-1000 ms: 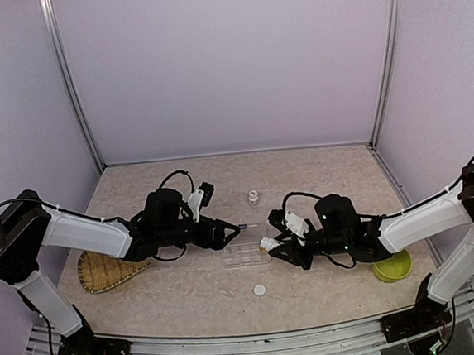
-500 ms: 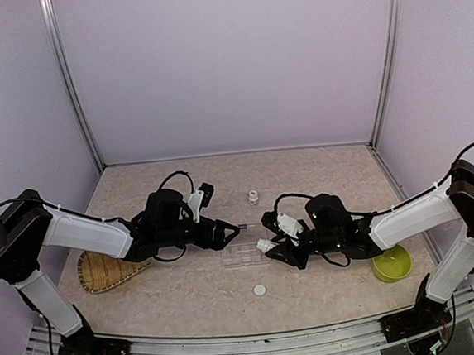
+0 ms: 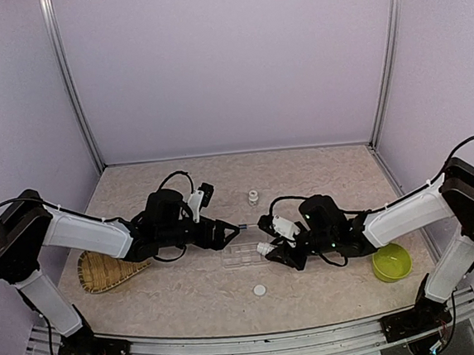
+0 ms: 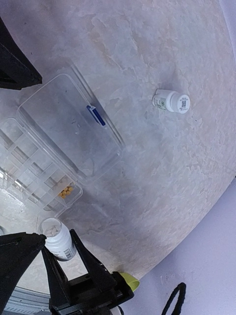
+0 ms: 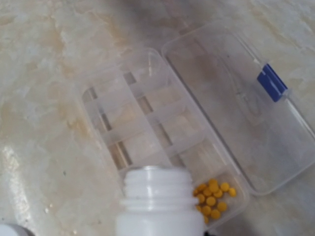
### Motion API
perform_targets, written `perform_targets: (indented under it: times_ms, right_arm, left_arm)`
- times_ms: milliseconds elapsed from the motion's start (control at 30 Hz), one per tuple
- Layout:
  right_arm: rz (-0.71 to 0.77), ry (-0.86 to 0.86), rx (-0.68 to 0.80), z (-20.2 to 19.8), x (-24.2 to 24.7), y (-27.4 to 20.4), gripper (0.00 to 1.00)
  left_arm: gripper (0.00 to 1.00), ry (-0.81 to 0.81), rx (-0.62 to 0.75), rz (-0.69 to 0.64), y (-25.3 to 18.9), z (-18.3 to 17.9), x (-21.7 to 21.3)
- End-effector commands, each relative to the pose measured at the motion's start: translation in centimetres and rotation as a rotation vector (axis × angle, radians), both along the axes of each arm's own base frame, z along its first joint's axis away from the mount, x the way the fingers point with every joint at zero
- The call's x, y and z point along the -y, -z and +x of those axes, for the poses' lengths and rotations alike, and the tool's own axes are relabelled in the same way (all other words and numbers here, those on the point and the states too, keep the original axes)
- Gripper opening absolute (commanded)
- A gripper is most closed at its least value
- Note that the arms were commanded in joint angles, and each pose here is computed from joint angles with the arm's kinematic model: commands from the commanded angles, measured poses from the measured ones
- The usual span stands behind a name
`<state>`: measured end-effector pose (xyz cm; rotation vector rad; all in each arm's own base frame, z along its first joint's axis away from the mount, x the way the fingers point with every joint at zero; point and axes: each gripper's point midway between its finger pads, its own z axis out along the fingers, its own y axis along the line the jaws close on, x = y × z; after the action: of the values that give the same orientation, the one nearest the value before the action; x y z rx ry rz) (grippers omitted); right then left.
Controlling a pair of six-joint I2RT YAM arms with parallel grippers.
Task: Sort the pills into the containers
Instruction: Pour the pill into the compartment of the pill container.
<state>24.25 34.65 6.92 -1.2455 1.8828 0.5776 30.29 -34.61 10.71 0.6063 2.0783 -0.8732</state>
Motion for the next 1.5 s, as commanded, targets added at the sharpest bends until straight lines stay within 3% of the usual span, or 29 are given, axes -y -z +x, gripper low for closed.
perform_targets:
  times_ms: [0, 1467]
  right_arm:
    - [-0.024, -0.011, 0.005, 0.0, -0.6, 0.1, 0.15]
    - [-0.200, -0.024, -0.012, -0.6, -1.3, 2.1, 0.16]
  left_arm:
    - [0.99, -0.006, 0.006, 0.005, 0.3, 0.3, -0.1]
    - [0.99, 0.001, -0.002, 0.009, 0.7, 0.3, 0.1]
